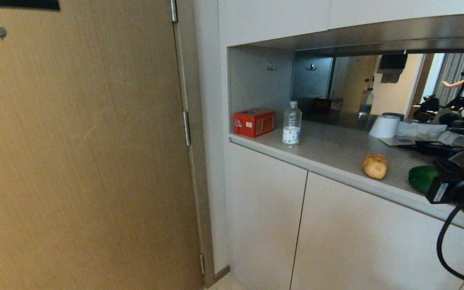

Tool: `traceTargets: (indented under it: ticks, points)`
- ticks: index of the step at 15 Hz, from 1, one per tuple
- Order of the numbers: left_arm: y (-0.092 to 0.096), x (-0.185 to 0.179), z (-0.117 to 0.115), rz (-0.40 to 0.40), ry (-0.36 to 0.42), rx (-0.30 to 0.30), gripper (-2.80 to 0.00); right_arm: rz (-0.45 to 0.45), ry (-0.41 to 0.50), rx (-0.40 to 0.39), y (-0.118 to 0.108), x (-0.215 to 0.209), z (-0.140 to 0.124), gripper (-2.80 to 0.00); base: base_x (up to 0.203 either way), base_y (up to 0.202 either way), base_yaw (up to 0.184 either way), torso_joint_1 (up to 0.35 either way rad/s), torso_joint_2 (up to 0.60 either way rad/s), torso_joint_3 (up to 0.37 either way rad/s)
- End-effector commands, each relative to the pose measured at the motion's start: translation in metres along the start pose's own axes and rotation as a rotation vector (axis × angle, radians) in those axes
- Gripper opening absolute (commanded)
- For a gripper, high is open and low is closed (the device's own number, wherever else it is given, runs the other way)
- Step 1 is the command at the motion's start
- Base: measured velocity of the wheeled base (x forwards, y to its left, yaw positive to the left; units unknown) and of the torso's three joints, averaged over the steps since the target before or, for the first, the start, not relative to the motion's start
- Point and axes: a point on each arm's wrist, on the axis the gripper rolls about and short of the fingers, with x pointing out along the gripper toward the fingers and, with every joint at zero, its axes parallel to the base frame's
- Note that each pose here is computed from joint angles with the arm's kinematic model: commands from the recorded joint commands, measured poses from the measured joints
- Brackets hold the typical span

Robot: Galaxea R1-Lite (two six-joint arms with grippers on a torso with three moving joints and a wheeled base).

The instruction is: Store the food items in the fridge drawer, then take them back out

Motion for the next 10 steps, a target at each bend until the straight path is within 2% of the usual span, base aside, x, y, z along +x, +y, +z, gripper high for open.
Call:
traceTargets:
  ticks: [1, 7, 10]
  points:
    - [0.000, 0.000, 0.000, 0.000, 0.000, 0.000, -2.80, -0.007, -0.037, 0.012, -0.005, -0.020, 0.006, -2.80, 0.000, 0.000, 0.000, 0.000, 0.00, 0.000]
    - [0.000, 0.000, 0.000, 0.000, -0.001, 0.000, -2.80, -0.004, -0.007, 0.033, -0.011, -0.061, -0.007, -2.80, 0.000, 0.000, 0.000, 0.000, 0.00, 0.000]
    - [0.000, 0.000, 0.000, 0.000, -0.001, 0.000, -2.80, -0.006, -0.029, 0.131, -0.016, -0.082, -0.004, -2.80, 0.000, 0.000, 0.000, 0.000, 0.00, 0.000]
